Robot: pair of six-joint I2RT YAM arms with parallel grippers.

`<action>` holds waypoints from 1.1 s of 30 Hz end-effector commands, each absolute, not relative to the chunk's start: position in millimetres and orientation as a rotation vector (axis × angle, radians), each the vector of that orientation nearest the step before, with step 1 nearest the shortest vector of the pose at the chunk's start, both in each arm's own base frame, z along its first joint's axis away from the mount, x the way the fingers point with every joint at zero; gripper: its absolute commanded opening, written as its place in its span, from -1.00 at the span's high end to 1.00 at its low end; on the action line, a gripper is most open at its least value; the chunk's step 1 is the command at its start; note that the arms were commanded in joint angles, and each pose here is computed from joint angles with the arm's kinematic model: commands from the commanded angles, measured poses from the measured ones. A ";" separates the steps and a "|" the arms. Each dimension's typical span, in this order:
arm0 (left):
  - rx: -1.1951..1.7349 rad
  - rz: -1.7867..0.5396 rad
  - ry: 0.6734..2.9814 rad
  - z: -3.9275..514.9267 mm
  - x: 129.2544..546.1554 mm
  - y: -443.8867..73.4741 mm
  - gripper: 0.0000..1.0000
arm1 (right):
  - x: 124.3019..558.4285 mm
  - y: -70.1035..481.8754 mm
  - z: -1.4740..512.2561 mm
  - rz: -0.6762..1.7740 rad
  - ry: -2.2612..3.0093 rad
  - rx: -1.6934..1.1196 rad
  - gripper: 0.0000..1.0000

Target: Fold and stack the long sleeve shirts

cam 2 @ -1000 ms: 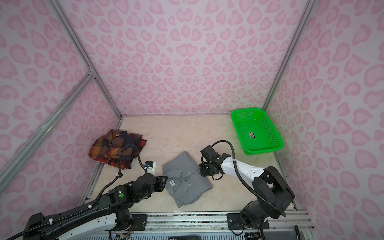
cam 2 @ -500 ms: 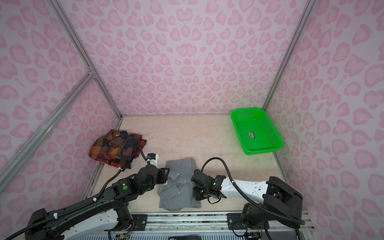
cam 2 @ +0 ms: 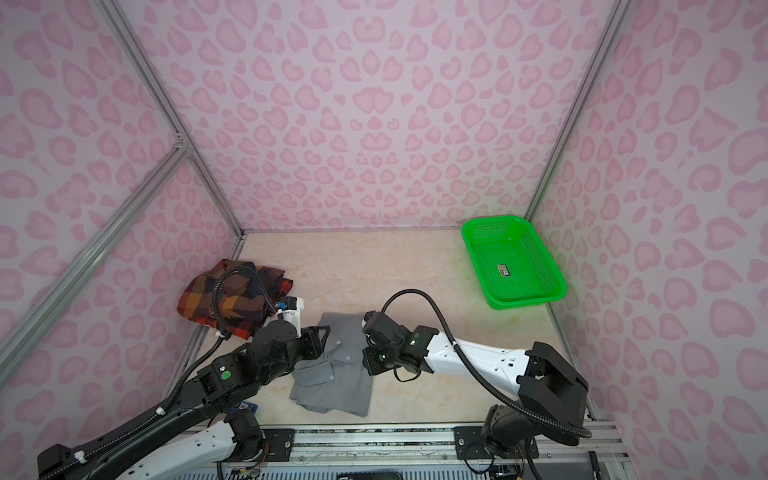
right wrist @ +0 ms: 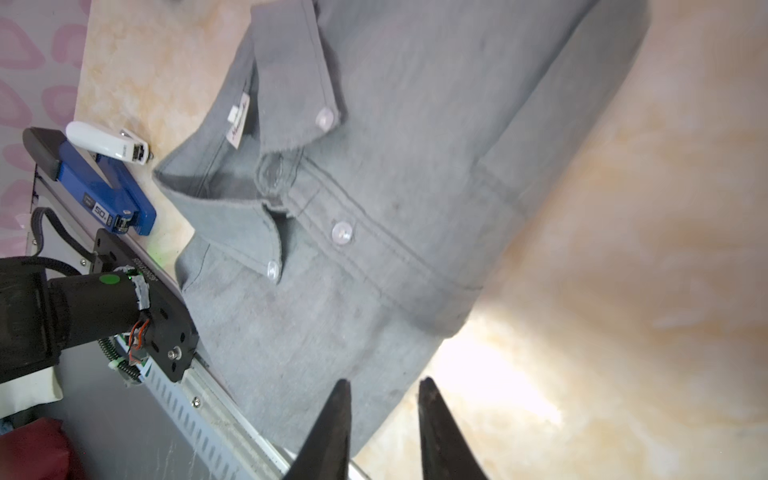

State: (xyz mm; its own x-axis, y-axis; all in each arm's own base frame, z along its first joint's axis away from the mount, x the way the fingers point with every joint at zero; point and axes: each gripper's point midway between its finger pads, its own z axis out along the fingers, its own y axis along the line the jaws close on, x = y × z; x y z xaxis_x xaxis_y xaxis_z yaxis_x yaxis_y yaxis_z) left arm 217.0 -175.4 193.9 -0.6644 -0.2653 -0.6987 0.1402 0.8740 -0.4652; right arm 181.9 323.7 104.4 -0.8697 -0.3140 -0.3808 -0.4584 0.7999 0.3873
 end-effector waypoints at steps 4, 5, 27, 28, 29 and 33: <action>-0.140 -0.565 2.233 187.4 209.7 -155.8 0.15 | 197.5 344.1 87.4 0.577 2.671 -0.945 0.46; -0.144 -0.564 2.236 186.9 208.7 -154.5 0.15 | 198.5 353.0 80.9 0.581 2.676 -0.989 0.48; -0.061 -0.635 2.282 179.5 210.9 -181.3 0.14 | 263.9 152.8 -0.2 0.414 2.695 0.650 0.68; -0.045 -0.648 2.285 179.1 211.5 -186.0 0.14 | 259.8 163.4 6.9 0.452 2.687 0.628 0.56; -0.025 -0.664 2.291 177.8 211.4 -190.9 0.12 | 258.7 177.5 15.8 0.492 2.678 0.594 0.44; 0.026 -0.708 2.349 165.6 210.7 -209.6 0.04 | 250.9 249.9 62.2 0.701 2.691 0.415 0.03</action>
